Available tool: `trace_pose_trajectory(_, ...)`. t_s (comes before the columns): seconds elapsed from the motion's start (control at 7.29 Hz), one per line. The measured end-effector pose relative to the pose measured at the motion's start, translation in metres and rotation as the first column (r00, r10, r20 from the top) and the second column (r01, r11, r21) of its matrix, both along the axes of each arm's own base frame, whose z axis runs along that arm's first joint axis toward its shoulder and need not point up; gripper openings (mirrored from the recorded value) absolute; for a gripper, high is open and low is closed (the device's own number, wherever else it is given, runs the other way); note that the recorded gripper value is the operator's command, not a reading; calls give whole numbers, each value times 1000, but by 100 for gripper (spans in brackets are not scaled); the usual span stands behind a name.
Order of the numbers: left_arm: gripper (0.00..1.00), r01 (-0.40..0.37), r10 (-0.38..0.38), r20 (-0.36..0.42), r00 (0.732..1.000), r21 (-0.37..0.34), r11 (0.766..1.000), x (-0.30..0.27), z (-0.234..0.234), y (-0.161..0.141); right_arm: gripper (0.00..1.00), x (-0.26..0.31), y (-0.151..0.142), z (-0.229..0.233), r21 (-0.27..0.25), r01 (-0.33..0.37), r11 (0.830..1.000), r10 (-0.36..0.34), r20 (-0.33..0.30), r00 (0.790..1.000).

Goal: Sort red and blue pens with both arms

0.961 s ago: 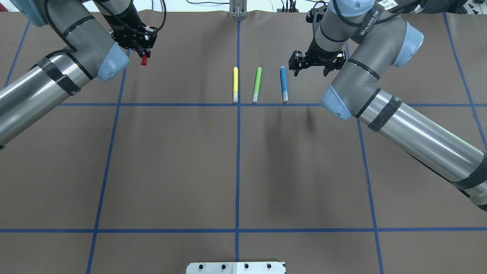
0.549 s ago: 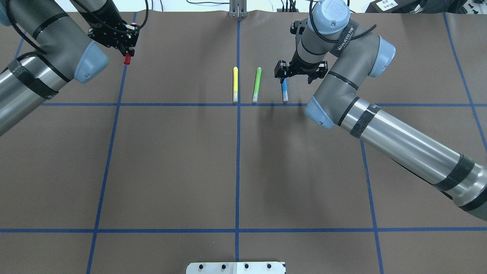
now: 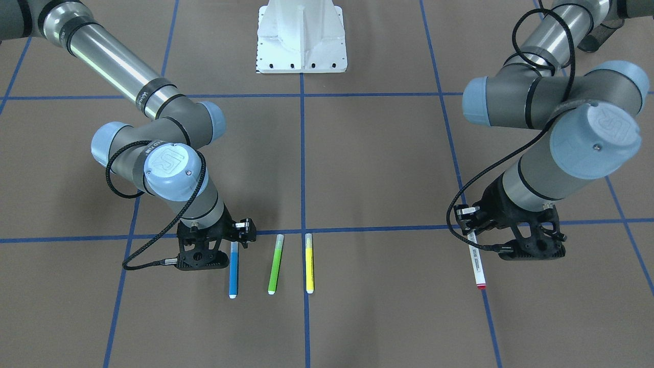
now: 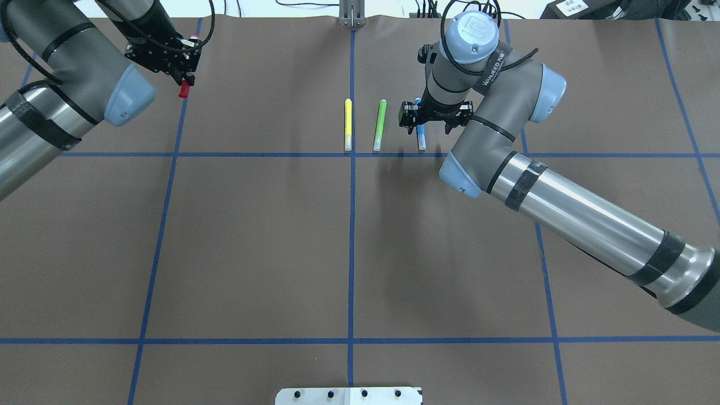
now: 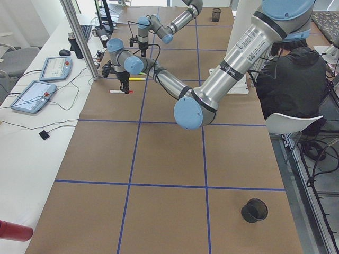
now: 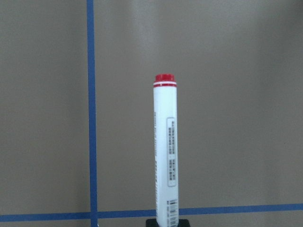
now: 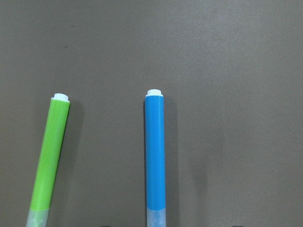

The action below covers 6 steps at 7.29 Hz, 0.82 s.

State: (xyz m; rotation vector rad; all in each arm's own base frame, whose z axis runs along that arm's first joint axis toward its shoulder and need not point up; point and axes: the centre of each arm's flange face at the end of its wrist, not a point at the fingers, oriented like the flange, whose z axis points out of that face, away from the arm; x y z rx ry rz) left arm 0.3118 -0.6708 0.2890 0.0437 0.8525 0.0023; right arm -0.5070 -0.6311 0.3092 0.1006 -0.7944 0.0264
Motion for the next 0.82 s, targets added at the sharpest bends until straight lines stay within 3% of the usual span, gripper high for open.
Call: trace_pose_trajectory(0.82,0,-2,2,3,1000,-2,1000,2,2,-1,62,-19,-7,9,-10,19,1000,-19,-32,999)
